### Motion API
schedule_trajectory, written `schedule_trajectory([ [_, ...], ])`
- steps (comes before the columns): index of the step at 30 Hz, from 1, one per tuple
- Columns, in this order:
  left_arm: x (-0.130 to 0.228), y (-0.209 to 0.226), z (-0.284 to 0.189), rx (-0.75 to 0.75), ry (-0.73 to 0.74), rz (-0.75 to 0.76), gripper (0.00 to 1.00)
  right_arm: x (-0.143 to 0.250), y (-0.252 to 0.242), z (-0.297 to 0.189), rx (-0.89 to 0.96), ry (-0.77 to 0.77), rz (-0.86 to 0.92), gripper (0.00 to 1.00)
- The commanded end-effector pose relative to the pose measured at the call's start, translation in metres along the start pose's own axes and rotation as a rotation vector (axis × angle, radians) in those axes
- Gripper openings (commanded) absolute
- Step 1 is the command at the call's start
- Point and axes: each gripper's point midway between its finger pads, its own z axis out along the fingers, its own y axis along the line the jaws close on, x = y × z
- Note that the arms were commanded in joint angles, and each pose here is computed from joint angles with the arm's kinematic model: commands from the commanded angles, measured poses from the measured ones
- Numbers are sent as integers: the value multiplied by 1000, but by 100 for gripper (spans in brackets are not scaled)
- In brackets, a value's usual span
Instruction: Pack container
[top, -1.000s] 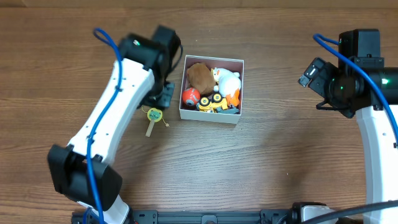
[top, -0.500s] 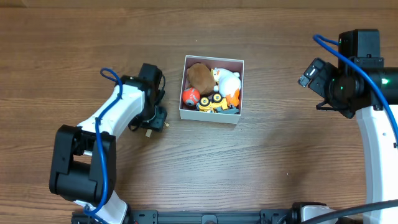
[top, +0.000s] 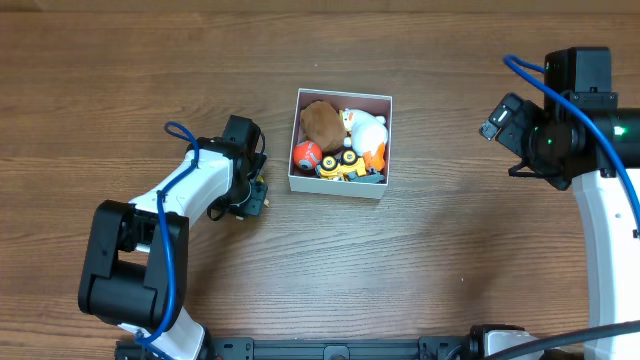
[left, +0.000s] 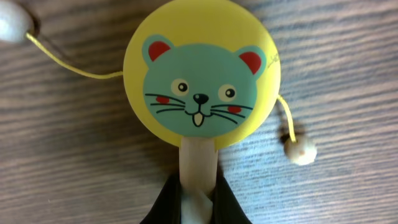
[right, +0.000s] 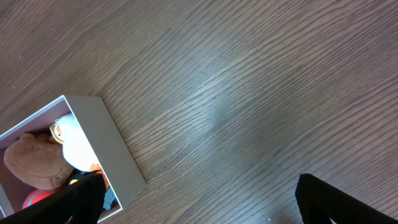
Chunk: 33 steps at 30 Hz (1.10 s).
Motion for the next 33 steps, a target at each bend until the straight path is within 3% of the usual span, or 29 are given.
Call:
schedule_trajectory([
  [1,-8,0,-20,14,21,-80,4,-4,-3,-2,10,-19,0,100],
  [7,-67,-1,-144,25,-124,-89,4,-4,-3,-3,10,-19,-1,100],
  [12,-114,-58,-227,165,-377,1,4,-5,-2,-3,7,-24,1,100],
  [16,-132,-107,-218,211,-428,17,4,-4,-2,-3,9,-21,0,100],
  [23,-151,-186,-134,264,-322,68,4,-3,-3,-2,13,-14,-1,100],
  [25,-151,-195,-116,268,-288,34,11,-2,-4,-2,14,-13,-1,100],
  [28,-156,-197,-100,266,-270,11,31,-1,-4,-2,16,-10,-1,100],
  [29,-158,-198,-100,268,-278,11,49,-1,-4,-3,17,-9,-2,100],
  [30,-160,-198,-101,272,-288,11,60,-1,-5,-2,18,-7,-2,100],
  [33,-168,-193,-125,284,-331,4,65,0,-5,-2,20,-4,-3,100],
])
